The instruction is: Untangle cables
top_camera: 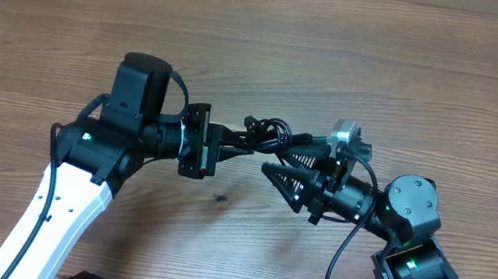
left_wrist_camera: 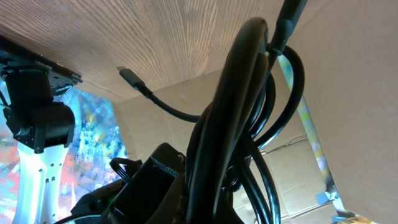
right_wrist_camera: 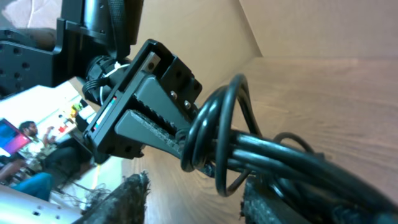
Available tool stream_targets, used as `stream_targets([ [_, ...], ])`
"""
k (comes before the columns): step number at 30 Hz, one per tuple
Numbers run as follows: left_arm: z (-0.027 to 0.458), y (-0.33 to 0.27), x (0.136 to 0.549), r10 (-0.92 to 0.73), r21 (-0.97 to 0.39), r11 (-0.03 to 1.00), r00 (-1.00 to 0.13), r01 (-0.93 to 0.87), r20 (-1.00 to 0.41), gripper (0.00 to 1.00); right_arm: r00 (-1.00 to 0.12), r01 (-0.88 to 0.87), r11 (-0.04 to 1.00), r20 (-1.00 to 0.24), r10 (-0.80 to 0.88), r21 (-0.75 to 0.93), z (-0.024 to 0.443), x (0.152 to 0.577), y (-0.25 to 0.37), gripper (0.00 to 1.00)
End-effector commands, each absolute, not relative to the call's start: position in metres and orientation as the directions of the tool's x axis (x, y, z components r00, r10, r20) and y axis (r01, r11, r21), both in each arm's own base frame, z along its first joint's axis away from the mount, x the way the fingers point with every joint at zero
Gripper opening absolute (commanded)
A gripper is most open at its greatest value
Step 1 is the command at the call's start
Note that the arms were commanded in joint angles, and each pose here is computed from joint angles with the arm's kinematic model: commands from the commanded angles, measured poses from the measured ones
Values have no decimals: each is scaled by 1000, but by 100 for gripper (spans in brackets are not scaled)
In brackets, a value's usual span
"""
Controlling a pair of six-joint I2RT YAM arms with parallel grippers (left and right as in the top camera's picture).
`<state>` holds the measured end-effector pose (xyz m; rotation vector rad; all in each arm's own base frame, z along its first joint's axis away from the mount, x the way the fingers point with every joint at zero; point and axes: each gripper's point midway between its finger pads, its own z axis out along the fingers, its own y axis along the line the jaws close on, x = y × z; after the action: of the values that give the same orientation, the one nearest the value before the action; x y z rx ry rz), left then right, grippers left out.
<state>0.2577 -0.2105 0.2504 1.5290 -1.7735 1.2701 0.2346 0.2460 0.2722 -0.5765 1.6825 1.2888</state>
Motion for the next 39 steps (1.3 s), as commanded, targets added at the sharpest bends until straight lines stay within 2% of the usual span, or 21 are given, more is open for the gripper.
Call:
stream_targets([
  [1,261,-214,257,-477,-341,-48,-278,-939,833,4,-461,-801,346,-872,166,489,278,236,247,40],
  [4,261,-214,257,-476,-341,-47,-279,-939,834,4,-462,-796,355,-871,169,491,277,238,246,30],
  [15,265,-222,248,-439,-333,-9,-295,-943,849,4,-467,-772,394,-866,180,499,272,246,244,33],
  [16,265,-222,247,-439,-333,-9,-295,-943,849,4,-470,-770,395,-864,179,501,271,247,244,32],
  [19,265,-225,245,-436,-333,1,-300,-943,848,4,-477,-765,399,-861,176,506,267,249,245,18],
  [21,265,-226,244,-435,-333,5,-302,-943,848,4,-481,-763,400,-859,174,508,266,250,245,6],
  [22,265,-226,244,-436,-333,5,-302,-943,848,4,-481,-763,400,-859,174,508,266,250,245,4],
  [30,260,-220,254,-482,-346,-29,-290,-938,827,4,-514,-756,385,-845,151,529,259,245,247,4],
  [39,259,-187,278,-517,-361,-132,-247,-923,820,4,-549,-752,363,-827,120,551,253,238,249,4],
])
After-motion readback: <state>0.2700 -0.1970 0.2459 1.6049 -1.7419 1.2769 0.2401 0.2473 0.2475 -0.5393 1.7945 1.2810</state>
